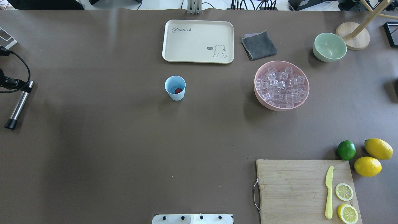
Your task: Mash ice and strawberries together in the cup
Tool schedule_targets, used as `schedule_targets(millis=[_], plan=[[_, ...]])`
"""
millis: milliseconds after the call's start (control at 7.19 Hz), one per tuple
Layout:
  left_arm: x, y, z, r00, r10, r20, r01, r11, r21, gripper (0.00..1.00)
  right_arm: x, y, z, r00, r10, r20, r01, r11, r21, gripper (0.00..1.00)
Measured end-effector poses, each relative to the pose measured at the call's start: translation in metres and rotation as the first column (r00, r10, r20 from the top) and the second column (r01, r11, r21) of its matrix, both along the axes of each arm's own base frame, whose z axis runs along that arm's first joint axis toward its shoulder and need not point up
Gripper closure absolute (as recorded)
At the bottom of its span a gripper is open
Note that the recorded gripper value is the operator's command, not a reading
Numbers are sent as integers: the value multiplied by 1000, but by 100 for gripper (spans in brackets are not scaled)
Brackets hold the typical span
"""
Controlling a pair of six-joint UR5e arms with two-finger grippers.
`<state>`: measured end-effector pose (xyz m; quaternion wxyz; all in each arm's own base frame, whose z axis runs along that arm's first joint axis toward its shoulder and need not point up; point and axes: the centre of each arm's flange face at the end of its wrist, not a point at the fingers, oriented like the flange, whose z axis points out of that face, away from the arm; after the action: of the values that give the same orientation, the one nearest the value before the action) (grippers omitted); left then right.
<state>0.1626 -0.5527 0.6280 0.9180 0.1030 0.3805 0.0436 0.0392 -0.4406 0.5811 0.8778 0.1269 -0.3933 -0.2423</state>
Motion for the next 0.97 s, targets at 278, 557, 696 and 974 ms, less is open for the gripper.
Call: schedule_targets(millis=[278, 557, 696, 974], plan=[[-71, -13, -26, 993, -81, -88, 77, 996, -41, 2, 3, 1, 2, 1000, 7, -7, -7, 1000, -3, 1], [-147, -11, -33, 974, -172, -148, 162, 984, -77, 2, 7, 2, 13, 999, 13, -41, -14, 1000, -20, 1], [-185, -1, -20, 970, -198, -141, 188, 979, -78, 2, 8, 0, 22, 999, 14, -52, -16, 999, -37, 1], [-264, 18, 3, 978, -190, -91, 184, 981, -63, 2, 9, -22, 24, 997, 27, -77, -31, 998, -49, 1]])
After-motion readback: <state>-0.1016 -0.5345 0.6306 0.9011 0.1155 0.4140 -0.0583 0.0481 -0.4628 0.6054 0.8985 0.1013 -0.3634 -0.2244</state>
